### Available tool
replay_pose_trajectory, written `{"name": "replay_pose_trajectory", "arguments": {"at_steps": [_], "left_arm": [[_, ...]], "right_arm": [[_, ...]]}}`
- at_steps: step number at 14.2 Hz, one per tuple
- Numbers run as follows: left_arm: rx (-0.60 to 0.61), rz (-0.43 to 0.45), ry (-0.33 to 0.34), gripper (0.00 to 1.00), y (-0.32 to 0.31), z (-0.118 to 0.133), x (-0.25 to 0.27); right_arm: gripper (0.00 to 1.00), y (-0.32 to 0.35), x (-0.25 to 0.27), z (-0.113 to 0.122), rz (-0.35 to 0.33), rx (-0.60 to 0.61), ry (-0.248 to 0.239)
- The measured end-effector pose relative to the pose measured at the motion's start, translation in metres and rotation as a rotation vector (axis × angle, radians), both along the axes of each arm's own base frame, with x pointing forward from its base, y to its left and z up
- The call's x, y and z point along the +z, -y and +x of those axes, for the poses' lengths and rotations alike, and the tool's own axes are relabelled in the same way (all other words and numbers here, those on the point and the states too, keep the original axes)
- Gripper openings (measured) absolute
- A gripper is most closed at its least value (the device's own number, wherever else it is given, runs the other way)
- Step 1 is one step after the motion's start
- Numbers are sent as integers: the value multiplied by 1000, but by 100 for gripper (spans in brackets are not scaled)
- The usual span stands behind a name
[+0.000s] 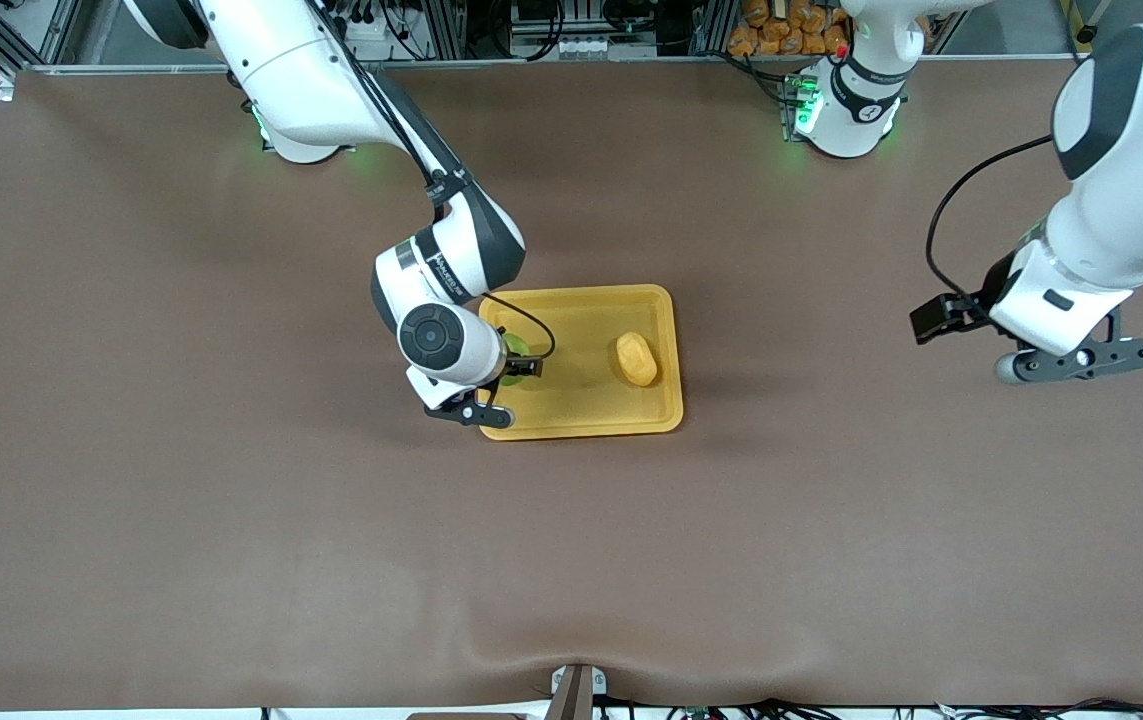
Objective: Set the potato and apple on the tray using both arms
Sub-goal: 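Carry the apple to the tray with the right gripper while the left gripper withdraws, then lower the apple onto the tray and open the right gripper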
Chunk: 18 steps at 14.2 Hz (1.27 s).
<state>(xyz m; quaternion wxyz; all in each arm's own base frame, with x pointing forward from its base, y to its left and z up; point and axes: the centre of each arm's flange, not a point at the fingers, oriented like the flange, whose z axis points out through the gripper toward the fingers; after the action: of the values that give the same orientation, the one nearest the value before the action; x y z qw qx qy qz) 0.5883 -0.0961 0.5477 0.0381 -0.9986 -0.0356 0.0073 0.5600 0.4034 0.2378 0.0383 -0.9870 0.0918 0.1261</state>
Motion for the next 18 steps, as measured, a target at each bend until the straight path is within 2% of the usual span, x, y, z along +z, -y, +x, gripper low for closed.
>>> {"name": "replay_pose_trajectory", "arguments": {"at_steps": [4, 7, 10, 13, 14, 15, 18], "left_arm": [[-68, 13, -26, 100, -18, -18, 24], [-113, -24, -48, 100, -49, -32, 44], [-130, -40, -71, 100, -69, -50, 63], [-132, -42, -64, 100, -69, -66, 82], [-135, -43, -61, 100, -71, -68, 84], [-147, -44, -64, 100, -73, -69, 85], [-171, -47, -82, 100, -77, -74, 91]], "right_arm": [[84, -7, -16, -5, -8, -5, 4], [84, -2, -25, -2, -18, -14, 5], [84, 3, -26, 2, -24, -22, 7], [84, 5, -27, 3, -26, -26, 7], [89, 6, -28, 4, -28, -29, 6], [99, 8, -30, 5, -31, -31, 5], [100, 9, -28, 7, -28, -34, 11]]}}
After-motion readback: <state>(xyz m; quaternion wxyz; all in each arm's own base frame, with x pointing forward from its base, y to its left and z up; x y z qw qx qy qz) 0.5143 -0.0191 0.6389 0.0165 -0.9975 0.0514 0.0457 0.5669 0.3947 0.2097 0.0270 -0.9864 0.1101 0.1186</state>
